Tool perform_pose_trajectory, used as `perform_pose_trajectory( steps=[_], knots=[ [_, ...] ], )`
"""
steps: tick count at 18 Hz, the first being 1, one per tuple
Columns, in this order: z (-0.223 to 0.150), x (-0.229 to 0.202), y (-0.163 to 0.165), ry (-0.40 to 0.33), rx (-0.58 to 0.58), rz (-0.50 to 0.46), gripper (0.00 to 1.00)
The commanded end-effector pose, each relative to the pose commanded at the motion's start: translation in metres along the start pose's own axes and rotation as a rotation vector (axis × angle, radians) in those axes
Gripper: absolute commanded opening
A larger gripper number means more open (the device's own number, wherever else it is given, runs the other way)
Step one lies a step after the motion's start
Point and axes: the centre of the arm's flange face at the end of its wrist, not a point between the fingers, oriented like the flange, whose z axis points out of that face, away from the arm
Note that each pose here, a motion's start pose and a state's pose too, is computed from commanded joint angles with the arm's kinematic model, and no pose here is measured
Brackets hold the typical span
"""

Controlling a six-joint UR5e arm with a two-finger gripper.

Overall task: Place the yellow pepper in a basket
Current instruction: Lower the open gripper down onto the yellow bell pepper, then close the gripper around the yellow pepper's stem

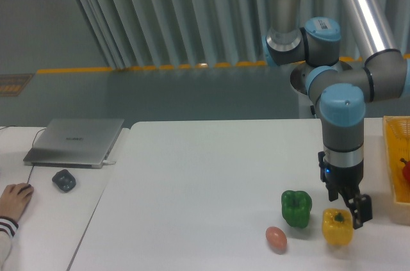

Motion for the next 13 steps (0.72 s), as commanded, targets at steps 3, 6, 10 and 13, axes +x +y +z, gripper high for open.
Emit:
perform_pose_trajectory(
  steps=[3, 6, 10, 13],
  knots=[
    [0.010, 0.004, -0.004, 0.017, -0.025, 0.039, 1.00],
    [0.018, 0.007, -0.012, 0.029, -0.034, 0.047, 1.00],
    [0.026, 0.011, -0.023, 0.039, -0.035, 0.047, 1.00],
    [0.021, 0.011, -0.022, 0.033, -0.033, 0.036, 0.75]
  ],
)
